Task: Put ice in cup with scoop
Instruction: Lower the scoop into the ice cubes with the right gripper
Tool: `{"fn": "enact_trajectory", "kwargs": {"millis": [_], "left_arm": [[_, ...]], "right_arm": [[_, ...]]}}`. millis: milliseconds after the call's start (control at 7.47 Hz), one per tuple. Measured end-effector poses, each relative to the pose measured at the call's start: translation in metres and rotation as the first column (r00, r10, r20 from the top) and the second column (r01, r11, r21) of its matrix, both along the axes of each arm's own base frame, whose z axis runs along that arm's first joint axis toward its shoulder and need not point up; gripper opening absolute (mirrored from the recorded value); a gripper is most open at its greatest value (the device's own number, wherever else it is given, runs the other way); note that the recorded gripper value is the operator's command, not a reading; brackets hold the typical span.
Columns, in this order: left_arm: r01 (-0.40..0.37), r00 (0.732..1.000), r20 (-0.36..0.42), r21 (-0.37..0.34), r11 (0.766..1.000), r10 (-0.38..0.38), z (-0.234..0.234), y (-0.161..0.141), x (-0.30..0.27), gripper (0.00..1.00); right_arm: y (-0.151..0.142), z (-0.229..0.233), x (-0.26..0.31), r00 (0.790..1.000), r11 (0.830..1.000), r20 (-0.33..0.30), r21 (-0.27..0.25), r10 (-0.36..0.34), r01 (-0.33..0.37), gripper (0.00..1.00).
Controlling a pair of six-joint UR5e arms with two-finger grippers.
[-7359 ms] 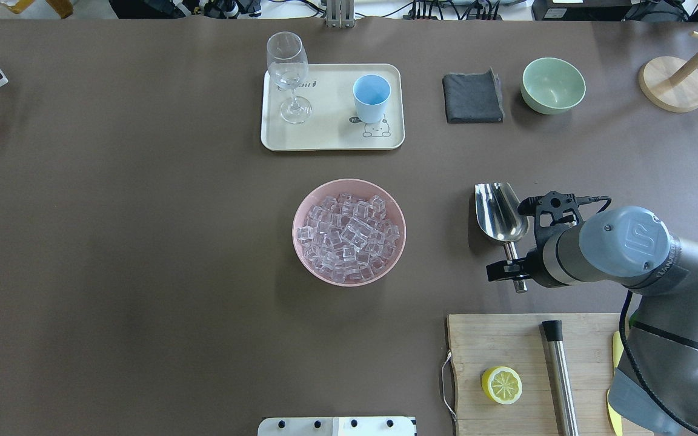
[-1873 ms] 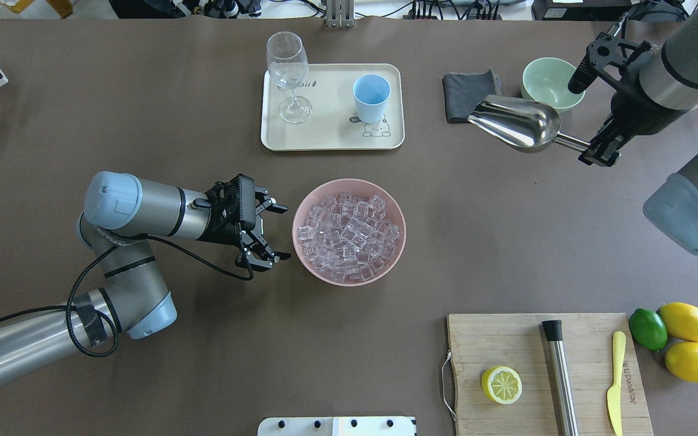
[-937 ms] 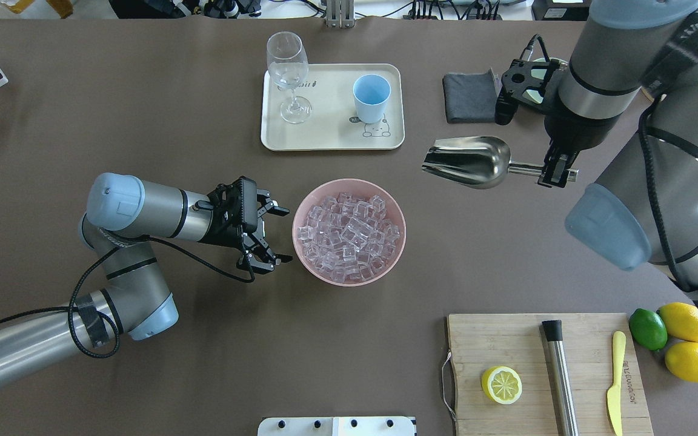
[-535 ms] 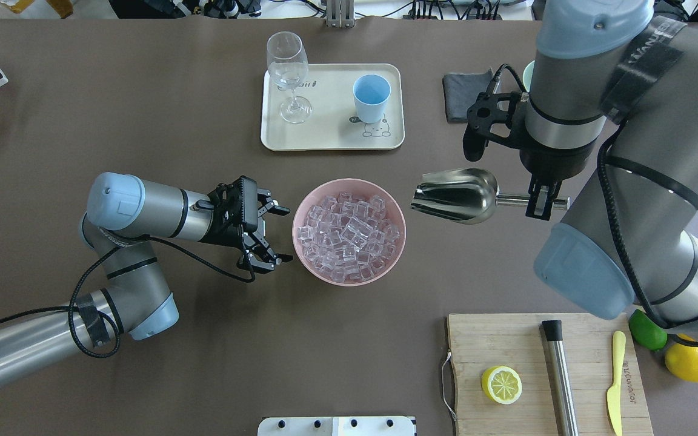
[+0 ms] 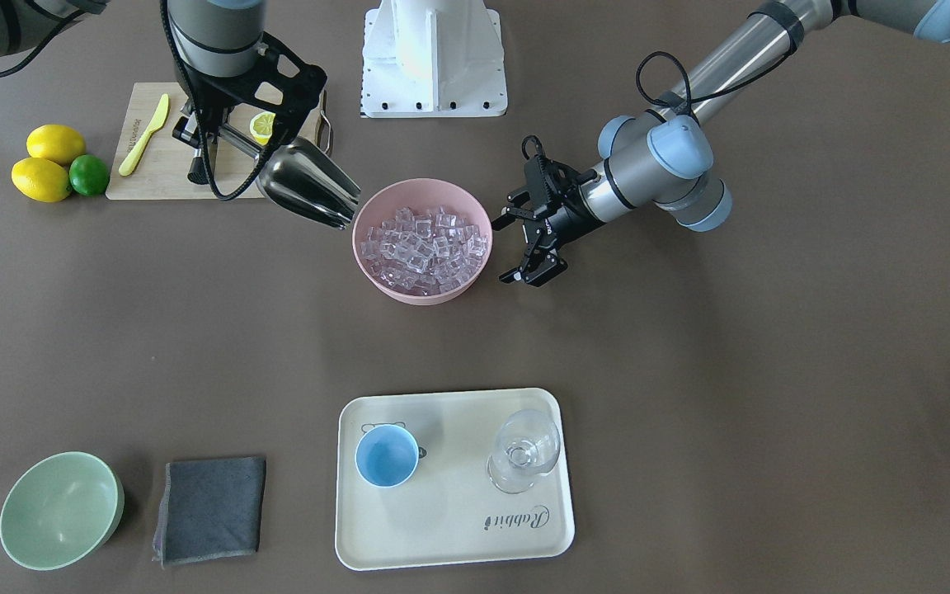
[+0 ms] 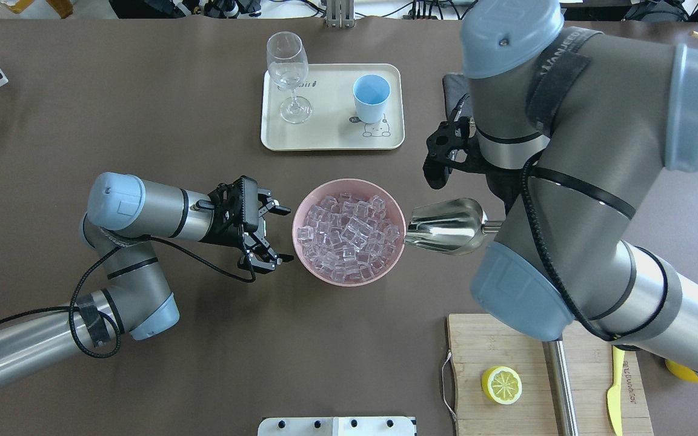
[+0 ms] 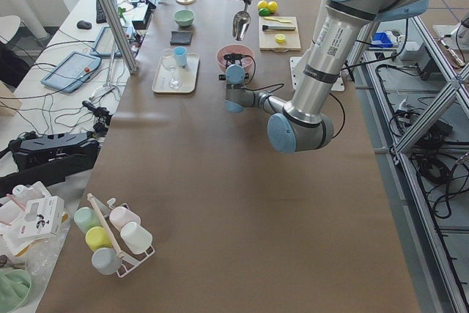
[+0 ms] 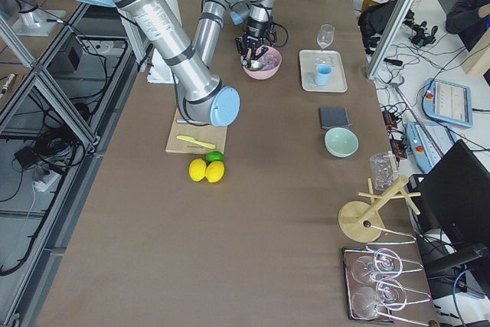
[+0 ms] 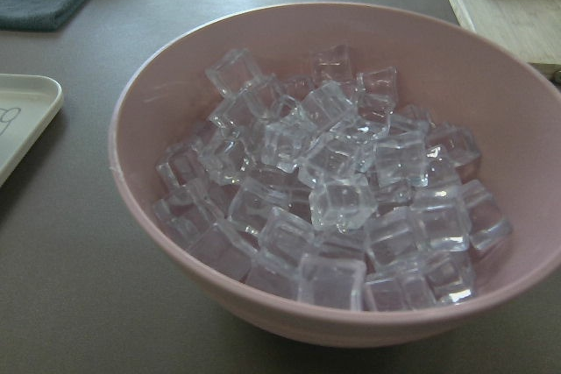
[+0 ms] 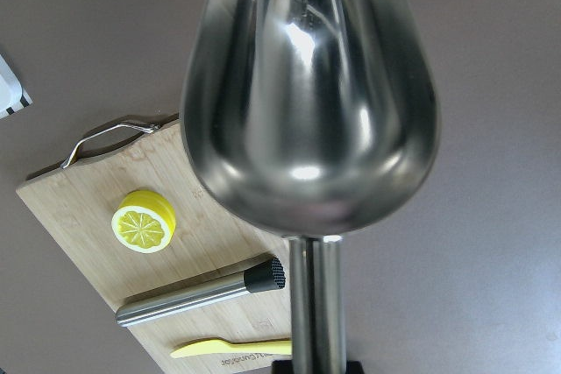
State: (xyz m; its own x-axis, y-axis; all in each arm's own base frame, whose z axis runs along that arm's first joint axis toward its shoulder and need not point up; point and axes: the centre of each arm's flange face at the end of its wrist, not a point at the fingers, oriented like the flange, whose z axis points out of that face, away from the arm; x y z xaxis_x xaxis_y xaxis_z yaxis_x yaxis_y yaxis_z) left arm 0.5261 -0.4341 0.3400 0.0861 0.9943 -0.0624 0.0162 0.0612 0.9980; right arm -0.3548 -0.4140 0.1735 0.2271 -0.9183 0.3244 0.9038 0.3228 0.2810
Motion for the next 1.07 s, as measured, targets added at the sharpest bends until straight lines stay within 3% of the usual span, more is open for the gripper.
{"fn": "enact_trajectory", "kwargs": {"millis": [535,1070], "left_arm": [[0.0,1.0,-0.009,0.005,1.0,0.0,-0.001,0.001,-0.001,0.98],[0.002,1.0,-0.014,0.007,1.0,-0.002,-0.002,0.0,-0.002,0.98]], "right_arm": [[-0.02,-0.027,-0.029,0.998,0.998,-0.062,-0.061,0.019,-0.023,0.0],[-0.026,-0.034,-0.061,0.985,0.982,-0.146,-0.147,0.095,-0.117,0.0]]}}
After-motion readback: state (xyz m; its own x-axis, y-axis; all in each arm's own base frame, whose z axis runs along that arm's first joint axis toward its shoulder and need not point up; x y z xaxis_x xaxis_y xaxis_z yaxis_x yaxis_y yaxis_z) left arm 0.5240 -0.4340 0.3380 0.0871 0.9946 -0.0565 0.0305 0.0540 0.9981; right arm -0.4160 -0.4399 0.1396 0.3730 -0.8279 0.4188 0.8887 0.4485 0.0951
